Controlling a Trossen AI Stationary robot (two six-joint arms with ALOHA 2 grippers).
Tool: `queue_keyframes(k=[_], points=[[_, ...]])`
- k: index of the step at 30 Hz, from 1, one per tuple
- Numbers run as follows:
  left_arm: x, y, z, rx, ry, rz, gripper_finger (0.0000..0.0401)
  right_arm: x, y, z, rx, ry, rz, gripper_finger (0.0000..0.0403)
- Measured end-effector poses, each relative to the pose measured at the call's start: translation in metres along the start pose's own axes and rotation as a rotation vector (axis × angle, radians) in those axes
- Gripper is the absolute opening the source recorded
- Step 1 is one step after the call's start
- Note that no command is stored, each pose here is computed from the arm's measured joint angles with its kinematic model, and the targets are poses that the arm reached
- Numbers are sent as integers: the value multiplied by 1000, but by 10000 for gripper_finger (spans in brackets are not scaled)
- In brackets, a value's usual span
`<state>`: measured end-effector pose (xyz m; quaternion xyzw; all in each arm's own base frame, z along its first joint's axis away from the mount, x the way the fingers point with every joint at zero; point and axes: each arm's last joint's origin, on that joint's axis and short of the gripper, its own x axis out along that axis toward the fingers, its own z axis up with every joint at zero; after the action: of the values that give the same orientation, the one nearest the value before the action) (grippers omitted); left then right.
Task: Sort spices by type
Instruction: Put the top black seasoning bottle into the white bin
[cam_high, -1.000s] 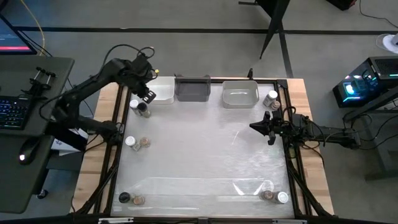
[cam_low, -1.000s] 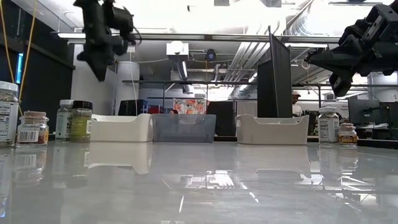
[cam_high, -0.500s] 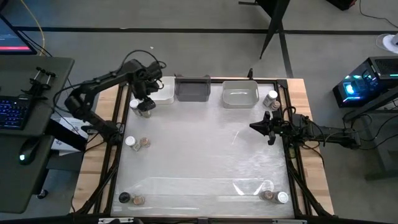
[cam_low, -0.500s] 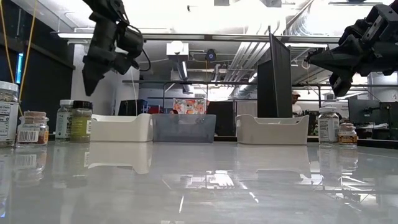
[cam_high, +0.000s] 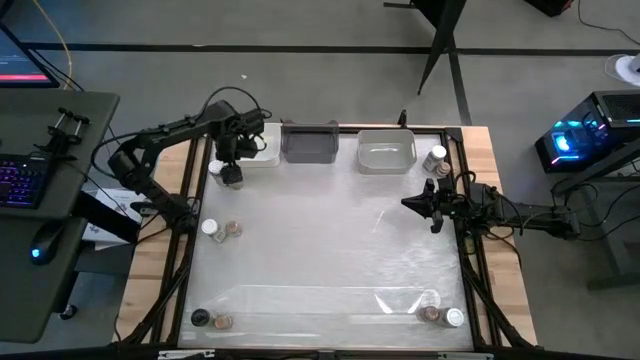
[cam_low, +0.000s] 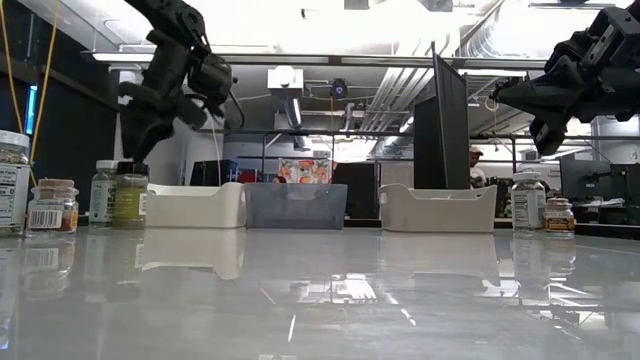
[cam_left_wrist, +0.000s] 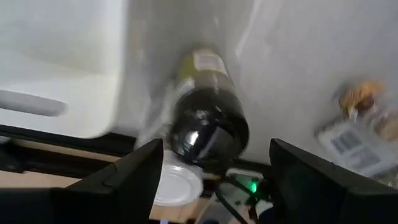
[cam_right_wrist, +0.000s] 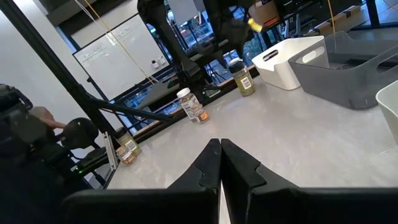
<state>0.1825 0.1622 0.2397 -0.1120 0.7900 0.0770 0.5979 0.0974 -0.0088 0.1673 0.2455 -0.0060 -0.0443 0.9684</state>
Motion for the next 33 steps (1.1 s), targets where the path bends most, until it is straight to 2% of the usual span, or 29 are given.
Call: queue_keyframes(k=[4,7,16,19,22,24,29,33], points=[[15,-11,0,63,76,19,282,0,0,0,0,0,0,0],[22,-14,5,67,53,60,282,0,0,0,0,0,0,0],[30,-24,8,95,60,73,280,0,0,0,0,0,0,0],[29,-25,8,98,64,75,253,0,0,0,0,0,0,0],[28,-27,6,97,83,68,196,0,0,0,0,0,0,0],[24,-28,4,95,88,64,161,0,0,0,0,0,0,0],[-4,-29,0,54,29,27,162,0,0,0,0,0,0,0],[-51,-26,-5,1,-150,87,162,0,0,0,0,0,0,0]])
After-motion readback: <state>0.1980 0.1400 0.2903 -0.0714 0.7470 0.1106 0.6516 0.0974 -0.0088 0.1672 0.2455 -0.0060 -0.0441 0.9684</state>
